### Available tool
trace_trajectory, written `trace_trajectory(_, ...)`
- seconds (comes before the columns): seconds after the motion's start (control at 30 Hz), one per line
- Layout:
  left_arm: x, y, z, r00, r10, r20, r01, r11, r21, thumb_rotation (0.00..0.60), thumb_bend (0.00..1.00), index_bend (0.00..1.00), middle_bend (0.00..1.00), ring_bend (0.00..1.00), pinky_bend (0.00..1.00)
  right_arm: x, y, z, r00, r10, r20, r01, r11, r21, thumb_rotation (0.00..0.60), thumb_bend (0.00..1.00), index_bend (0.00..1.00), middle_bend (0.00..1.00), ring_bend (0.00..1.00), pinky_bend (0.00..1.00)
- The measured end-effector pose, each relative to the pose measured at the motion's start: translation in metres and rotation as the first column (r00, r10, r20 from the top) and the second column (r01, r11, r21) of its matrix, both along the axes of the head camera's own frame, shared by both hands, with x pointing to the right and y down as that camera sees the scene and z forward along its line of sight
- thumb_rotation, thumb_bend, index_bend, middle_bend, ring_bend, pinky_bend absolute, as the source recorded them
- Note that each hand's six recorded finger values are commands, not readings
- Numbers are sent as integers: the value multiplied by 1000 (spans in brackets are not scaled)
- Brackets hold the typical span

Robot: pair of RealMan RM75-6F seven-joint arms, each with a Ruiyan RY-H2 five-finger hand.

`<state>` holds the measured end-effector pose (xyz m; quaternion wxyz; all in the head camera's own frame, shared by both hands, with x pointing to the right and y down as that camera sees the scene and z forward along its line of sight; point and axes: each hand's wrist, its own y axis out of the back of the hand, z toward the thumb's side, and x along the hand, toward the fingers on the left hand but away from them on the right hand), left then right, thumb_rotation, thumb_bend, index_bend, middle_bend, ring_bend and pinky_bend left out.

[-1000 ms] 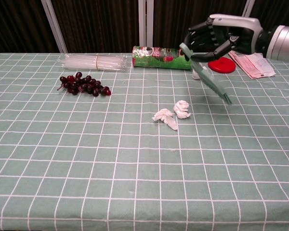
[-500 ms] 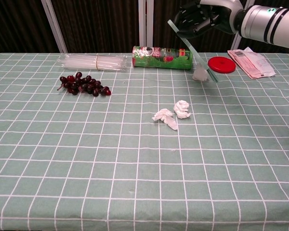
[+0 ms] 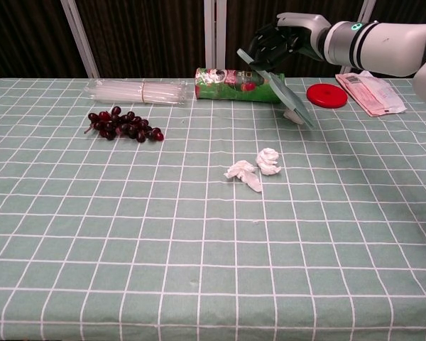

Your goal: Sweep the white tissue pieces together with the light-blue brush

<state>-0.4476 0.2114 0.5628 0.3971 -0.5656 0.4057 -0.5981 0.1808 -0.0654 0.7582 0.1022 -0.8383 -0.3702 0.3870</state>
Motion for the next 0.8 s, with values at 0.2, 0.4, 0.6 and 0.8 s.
trace_trajectory(0.2,0,0,1,1000,5,0,-5,1000,-2,600,44,150,161,96,135,4,10,11,1000,27,7,-27,998,-57,600,434,750,612,262,174)
trace_trajectory(0.4,-2,1,2,1000,3,-2,-3,1000,-2,600,44,150,161,95,135,5,23,11,995,35,95,-23,992,-127,600,434,748,612,262,174)
trace_trajectory(0.6,2,0,5,1000,15,-12,-15,1000,0,600,44,150,161,95,135,15,44,-2,974,-16,228,61,980,-192,600,434,744,612,262,174)
trace_trajectory(0.8,3,-2,5,1000,22,-17,-22,1000,8,600,44,150,161,95,135,33,71,-26,938,-103,330,176,964,-200,600,434,742,612,262,174)
